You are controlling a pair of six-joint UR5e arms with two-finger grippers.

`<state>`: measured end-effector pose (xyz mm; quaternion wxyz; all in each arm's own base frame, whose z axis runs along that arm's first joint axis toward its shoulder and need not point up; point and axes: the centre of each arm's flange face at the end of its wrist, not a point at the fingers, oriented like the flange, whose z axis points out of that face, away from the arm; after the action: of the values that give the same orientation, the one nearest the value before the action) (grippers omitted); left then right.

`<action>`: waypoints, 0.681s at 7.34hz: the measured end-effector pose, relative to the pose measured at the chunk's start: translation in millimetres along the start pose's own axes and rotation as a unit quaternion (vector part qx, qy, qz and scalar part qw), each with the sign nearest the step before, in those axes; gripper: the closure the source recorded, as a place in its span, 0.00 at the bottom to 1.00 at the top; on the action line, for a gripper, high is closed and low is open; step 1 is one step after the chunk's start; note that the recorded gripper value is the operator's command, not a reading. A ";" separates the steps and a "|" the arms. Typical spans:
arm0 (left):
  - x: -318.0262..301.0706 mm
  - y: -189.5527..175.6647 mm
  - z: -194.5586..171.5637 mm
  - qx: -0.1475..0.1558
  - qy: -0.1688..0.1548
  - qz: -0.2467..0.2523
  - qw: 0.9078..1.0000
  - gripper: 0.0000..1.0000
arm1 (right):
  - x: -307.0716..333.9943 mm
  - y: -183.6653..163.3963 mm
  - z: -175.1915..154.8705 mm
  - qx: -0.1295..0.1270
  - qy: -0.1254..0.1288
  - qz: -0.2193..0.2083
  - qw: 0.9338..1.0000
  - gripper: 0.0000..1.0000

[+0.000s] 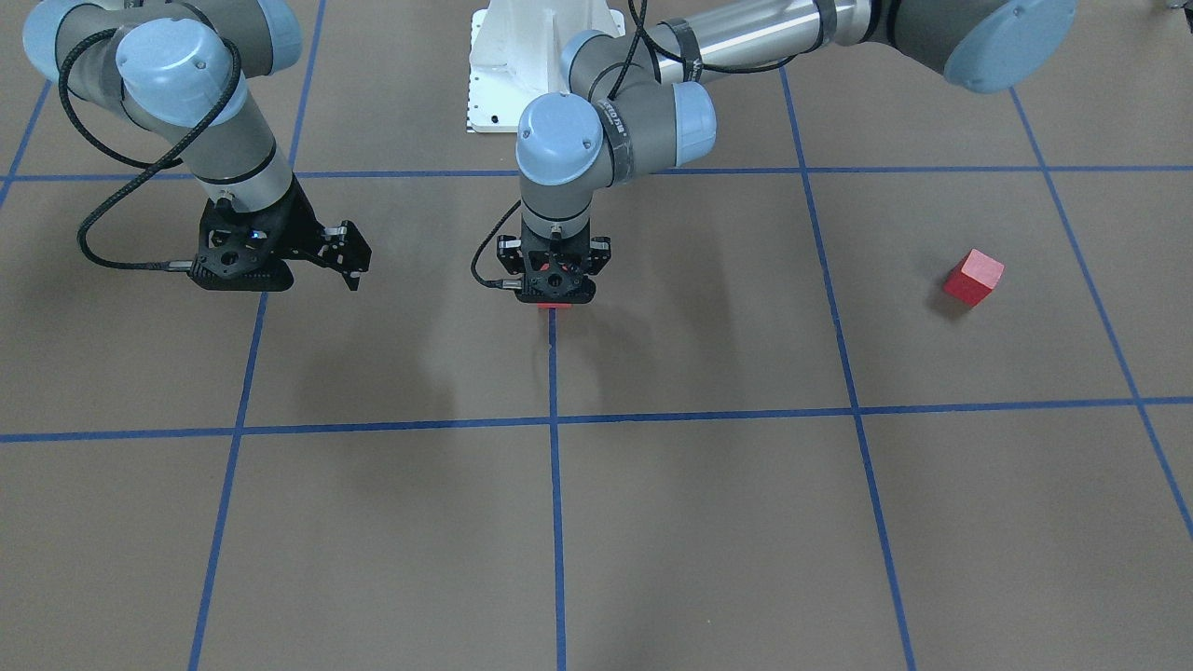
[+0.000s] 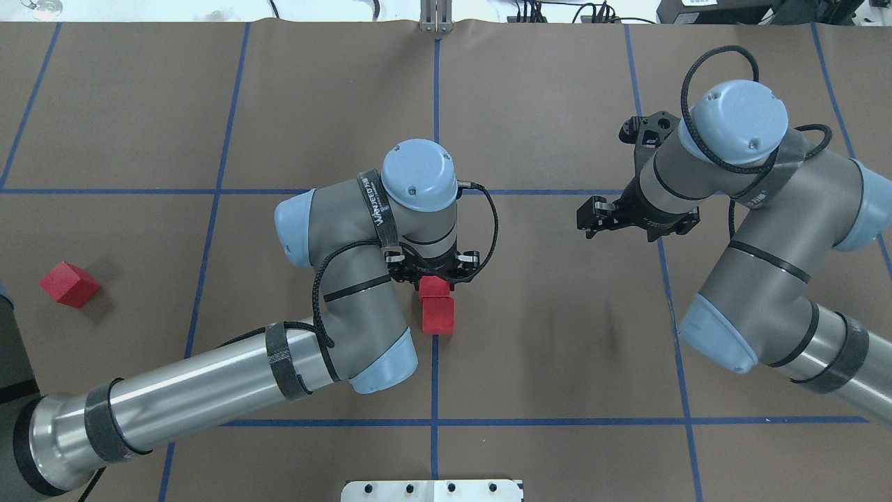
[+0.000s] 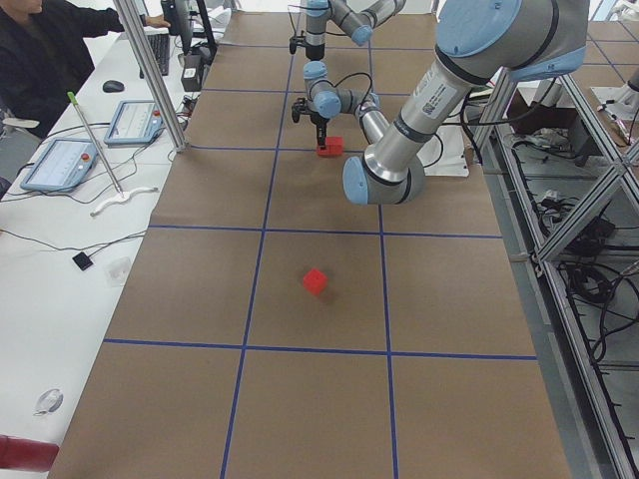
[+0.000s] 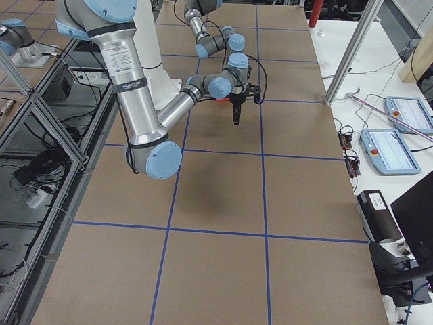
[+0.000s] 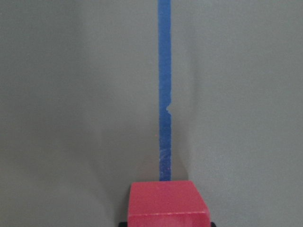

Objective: Form red blocks into L shape at center
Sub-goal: 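Lower the cube with the left gripper against the center cube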

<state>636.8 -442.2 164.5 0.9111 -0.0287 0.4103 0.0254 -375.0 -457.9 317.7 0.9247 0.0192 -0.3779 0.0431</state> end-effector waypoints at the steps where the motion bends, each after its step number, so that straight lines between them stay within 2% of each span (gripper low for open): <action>1: 1.3 2.8 2.3 -0.001 -0.001 -0.002 1.000 0.26 | -0.2 0.0 -0.2 0.000 0.000 0.000 1.000 0.01; 2: 3.3 6.5 4.6 -0.003 -0.001 -0.006 1.000 0.00 | -0.4 0.1 -0.5 0.000 -0.001 0.001 1.000 0.01; 5: 5.0 9.1 5.1 -0.002 -0.001 -0.015 1.000 0.00 | -1.0 0.2 -1.8 0.001 -0.002 0.002 1.000 0.01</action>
<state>643.2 -432.7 163.9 0.9117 -0.0369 0.4091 0.0127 -374.5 -457.7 315.7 0.9239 0.0191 -0.3796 0.0451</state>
